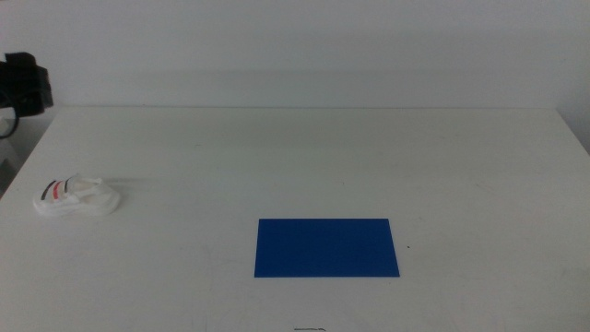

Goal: Use one arm to grab the shoe from the table and place it on the mat.

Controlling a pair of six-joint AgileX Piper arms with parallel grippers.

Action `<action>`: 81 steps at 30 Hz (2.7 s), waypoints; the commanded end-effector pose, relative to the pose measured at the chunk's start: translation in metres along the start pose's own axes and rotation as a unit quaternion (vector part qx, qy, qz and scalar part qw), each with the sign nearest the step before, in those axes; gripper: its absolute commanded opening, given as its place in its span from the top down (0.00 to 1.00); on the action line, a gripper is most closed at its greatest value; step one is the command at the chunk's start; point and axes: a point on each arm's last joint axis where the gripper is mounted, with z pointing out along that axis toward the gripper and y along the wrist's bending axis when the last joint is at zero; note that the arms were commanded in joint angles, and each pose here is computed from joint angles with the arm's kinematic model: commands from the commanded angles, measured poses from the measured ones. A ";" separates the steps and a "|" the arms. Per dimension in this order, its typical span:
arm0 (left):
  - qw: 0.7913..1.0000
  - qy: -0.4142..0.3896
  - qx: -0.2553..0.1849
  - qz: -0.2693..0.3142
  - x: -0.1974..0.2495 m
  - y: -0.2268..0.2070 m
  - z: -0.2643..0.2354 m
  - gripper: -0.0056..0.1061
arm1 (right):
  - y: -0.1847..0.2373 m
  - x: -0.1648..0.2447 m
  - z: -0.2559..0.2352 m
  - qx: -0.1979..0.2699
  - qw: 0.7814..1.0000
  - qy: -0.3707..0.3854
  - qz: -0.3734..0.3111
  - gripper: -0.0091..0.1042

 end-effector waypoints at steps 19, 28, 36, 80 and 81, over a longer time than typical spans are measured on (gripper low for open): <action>0.975 0.072 -0.092 -0.188 -0.034 0.005 0.090 0.14 | -0.001 -0.011 -0.004 0.004 0.999 -0.047 -0.010 0.09; 0.890 0.074 -0.144 -0.427 -0.026 0.007 0.129 0.14 | -0.001 -0.011 -0.004 0.004 0.999 -0.047 -0.010 0.09; 0.789 0.083 -0.200 -0.574 -0.013 0.009 0.142 0.14 | -0.001 -0.011 -0.004 0.004 0.999 -0.047 -0.010 0.09; 0.740 0.079 -0.225 -0.630 0.003 0.009 0.193 0.14 | -0.001 -0.011 -0.004 0.004 0.999 -0.047 -0.010 0.09; 0.738 0.079 -0.230 -0.629 0.000 0.009 0.191 0.14 | -0.001 -0.011 -0.004 0.004 0.999 -0.047 -0.010 0.09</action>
